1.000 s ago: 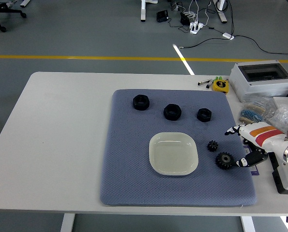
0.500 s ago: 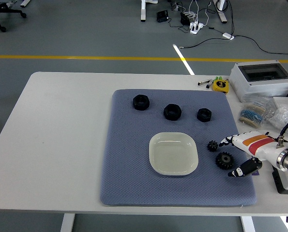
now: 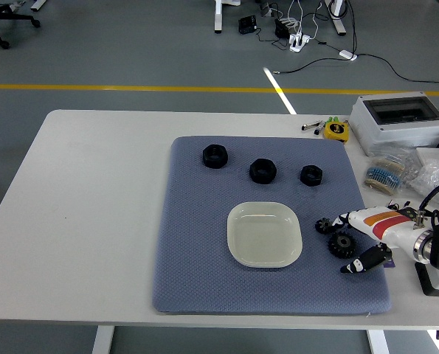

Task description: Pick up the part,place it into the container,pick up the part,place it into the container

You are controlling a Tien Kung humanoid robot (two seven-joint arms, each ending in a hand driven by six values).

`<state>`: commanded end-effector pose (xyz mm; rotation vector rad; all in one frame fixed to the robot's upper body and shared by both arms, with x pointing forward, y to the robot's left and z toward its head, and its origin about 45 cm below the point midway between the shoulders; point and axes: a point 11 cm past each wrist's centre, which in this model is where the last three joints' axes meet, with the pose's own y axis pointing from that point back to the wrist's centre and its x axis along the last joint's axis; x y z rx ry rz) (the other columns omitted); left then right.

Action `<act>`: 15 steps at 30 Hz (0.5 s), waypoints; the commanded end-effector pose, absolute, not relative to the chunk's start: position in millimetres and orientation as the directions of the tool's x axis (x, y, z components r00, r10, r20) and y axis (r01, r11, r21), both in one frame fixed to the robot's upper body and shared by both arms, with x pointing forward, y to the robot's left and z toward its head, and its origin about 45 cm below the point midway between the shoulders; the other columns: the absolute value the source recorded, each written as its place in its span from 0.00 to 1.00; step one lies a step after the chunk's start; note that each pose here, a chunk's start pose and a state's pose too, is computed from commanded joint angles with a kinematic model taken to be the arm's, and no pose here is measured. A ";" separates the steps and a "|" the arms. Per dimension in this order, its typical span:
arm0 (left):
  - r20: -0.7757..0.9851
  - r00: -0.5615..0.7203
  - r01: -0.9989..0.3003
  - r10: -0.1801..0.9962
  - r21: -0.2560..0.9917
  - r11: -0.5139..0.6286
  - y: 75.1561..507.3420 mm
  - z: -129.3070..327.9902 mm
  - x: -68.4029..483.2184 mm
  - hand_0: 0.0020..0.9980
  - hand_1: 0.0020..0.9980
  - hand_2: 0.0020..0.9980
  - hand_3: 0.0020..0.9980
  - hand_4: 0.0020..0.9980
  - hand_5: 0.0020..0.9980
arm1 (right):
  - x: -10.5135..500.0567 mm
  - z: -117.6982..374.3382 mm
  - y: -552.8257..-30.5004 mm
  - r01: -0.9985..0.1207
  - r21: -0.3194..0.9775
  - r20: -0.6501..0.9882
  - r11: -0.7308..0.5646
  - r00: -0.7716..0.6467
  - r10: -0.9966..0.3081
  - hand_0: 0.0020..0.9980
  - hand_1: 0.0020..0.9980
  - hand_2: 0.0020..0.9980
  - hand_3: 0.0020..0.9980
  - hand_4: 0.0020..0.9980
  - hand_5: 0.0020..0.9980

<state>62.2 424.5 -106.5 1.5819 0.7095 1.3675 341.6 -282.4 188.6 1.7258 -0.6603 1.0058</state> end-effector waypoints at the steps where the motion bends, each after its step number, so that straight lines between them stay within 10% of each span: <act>1: 0.449 0.224 -0.132 0.865 0.893 -0.430 424.4 -106.4 62.7 0.71 0.63 0.68 0.58 0.68 0.64 | 342.5 188.4 -282.5 -0.801 0.480 0.861 -0.359 0.508 0.018 0.59 0.64 0.70 0.67 1.00 0.36; 15: 0.450 0.214 -0.138 0.867 0.892 -0.430 423.9 -106.2 65.3 0.71 0.63 0.68 0.58 0.68 0.64 | 351.2 199.3 -290.8 -0.824 0.460 0.872 -0.332 0.489 -0.005 0.53 0.61 0.68 0.60 1.00 0.37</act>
